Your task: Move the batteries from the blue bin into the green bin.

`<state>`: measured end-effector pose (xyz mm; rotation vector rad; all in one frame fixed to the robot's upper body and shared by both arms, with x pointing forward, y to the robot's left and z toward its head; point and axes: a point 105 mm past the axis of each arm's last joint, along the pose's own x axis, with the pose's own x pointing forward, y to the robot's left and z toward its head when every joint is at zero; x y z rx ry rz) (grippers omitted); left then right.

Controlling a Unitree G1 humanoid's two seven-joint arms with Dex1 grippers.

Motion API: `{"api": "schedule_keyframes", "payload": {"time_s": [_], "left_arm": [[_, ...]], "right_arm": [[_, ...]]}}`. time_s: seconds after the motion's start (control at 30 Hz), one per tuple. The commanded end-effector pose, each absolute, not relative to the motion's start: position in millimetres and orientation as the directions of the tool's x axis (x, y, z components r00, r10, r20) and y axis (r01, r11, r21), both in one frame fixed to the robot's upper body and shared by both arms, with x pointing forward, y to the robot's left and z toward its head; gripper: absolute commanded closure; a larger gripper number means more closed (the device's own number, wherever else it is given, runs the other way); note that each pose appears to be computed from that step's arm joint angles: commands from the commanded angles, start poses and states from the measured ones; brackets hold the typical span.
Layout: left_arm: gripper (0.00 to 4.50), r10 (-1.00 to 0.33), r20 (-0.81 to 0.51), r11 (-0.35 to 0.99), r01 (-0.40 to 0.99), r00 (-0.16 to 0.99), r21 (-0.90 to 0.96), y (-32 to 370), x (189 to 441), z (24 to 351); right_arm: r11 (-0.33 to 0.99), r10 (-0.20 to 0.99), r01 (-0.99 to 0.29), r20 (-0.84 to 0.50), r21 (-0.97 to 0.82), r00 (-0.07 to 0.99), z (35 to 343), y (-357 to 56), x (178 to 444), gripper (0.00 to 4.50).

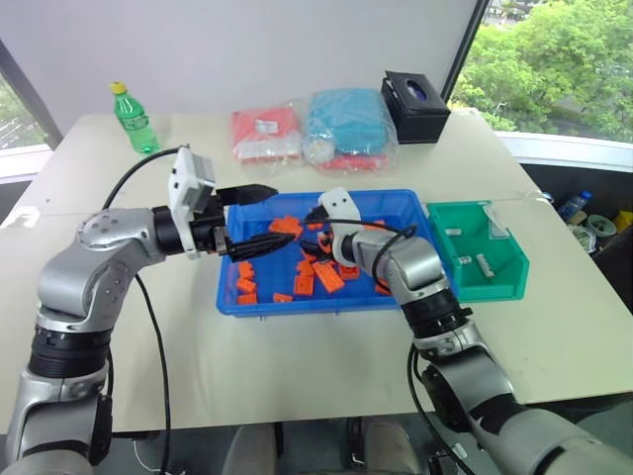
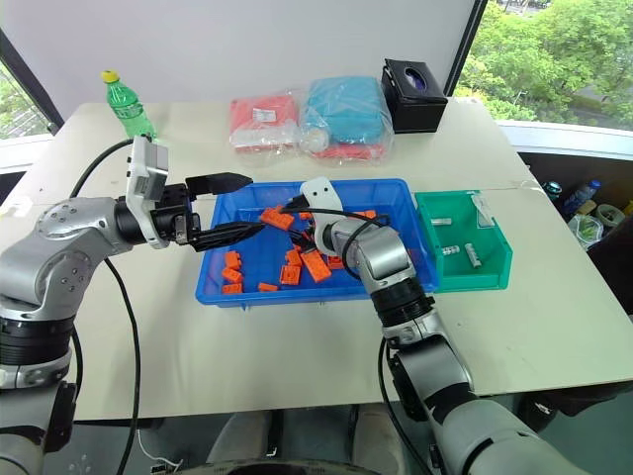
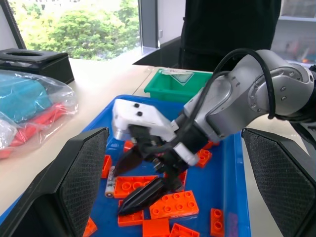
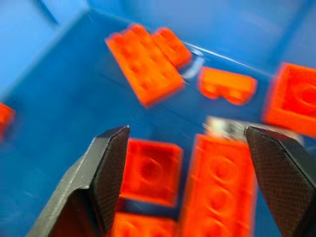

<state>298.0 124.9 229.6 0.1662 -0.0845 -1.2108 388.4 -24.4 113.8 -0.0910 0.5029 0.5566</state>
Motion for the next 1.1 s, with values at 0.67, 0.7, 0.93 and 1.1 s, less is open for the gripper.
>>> {"api": "schedule_keyframes", "payload": {"time_s": [0.67,0.7,0.93,1.1], "left_arm": [[0.0,-0.935,0.005,0.347,0.911,0.355,0.225,126.5,295.1,238.3],[0.0,-0.935,0.005,0.347,0.91,0.355,0.225,126.7,295.7,238.6],[0.0,-0.934,0.008,0.349,0.908,0.356,0.232,126.7,296.6,241.3],[0.0,-0.933,0.009,0.352,0.906,0.36,0.234,127.5,297.0,242.3]], "right_arm": [[0.9,0.397,-0.436,-0.465,0.026,0.792,117.0,-40.5,405.7,0.02],[0.899,0.399,-0.437,-0.464,0.028,0.791,117.2,-38.6,406.4,0.02],[0.918,0.361,-0.395,-0.479,0.032,0.8,104.8,-38.8,419.6,0.02],[0.92,0.36,-0.39,-0.486,0.043,0.796,98.1,-37.5,423.2,0.02]]}}
